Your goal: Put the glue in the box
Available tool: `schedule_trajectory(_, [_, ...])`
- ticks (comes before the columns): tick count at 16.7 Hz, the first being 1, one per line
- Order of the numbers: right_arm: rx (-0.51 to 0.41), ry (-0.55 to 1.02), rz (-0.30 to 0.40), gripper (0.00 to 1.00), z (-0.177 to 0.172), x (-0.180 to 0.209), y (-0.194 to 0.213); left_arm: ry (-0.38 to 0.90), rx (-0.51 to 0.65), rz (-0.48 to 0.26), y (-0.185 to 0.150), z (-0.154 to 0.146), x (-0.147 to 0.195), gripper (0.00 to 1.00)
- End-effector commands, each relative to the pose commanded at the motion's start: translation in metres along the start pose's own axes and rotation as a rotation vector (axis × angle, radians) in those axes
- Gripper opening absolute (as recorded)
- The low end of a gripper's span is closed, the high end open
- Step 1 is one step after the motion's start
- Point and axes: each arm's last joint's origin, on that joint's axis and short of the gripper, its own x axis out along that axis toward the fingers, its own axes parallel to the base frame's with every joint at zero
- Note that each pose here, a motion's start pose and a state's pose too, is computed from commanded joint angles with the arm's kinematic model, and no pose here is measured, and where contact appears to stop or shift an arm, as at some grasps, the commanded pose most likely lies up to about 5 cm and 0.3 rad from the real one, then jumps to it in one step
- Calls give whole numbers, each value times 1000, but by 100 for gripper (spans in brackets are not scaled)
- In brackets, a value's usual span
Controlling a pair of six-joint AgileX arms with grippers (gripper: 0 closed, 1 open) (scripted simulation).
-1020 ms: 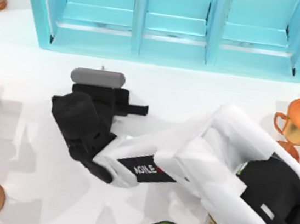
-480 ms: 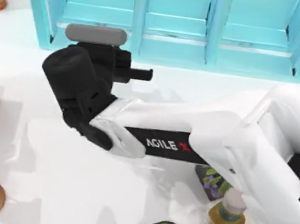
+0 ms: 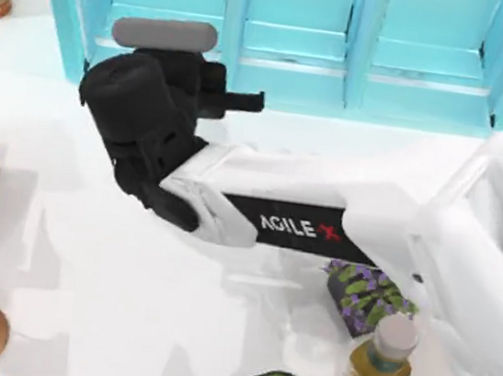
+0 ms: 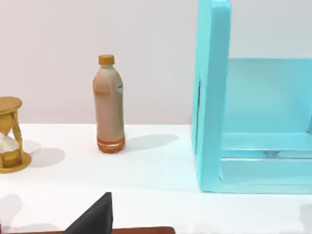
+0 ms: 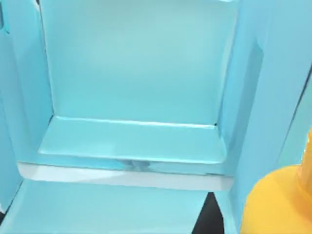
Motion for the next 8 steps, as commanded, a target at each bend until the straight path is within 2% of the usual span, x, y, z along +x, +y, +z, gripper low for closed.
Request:
schedule_trajectory(2, [-77,12,27,0,29,8,-18,0,0,0,0,0,0,100])
schedule_trajectory(4, [-193,33,61,0,61,18,-45,0,0,0,0,0,0,100])
schedule_trajectory(8, [-531,119,162,0,118,37,-128,0,0,0,0,0,0,100])
